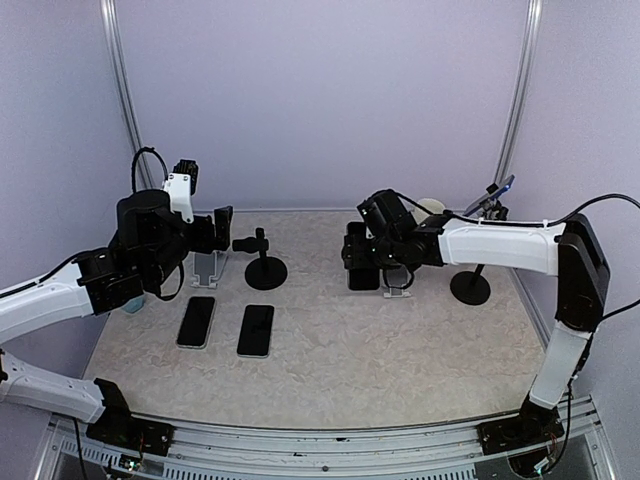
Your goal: Remove the phone from the phone stand
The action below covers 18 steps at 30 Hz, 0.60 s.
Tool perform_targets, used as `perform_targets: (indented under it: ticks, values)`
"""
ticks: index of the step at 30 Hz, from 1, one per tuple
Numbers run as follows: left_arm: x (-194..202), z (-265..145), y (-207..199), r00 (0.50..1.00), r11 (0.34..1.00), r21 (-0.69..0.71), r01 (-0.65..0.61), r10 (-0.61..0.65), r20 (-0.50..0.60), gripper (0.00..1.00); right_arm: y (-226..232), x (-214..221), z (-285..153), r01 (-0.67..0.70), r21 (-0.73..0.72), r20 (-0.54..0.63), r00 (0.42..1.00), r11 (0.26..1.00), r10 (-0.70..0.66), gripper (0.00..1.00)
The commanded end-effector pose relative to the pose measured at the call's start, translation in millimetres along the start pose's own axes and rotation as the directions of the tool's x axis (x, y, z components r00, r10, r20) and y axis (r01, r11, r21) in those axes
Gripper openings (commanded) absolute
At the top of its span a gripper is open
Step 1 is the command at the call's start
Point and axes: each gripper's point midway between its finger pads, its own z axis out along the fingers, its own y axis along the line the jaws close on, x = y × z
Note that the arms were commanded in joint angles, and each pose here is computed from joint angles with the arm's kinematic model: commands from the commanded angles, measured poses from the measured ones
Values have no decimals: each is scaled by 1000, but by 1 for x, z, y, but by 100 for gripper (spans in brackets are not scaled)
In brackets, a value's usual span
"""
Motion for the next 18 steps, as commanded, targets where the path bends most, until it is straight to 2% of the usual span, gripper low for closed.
perform_targets:
  ticks: [1,8,18]
  values:
    - [-5,-5,3,999,999,-7,33,-32,25,99,37,25,-8,-71,-54,-52,996,996,68,71]
    - [-7,-8,7,998,999,-13,43,-42,35,99,66,64,1,-105,-6,-138,985,994,103,71]
    - [-7,-10,7,998,999,-5,53,-53,34,99,82,119,21,-106,33,-257,960,994,111,73]
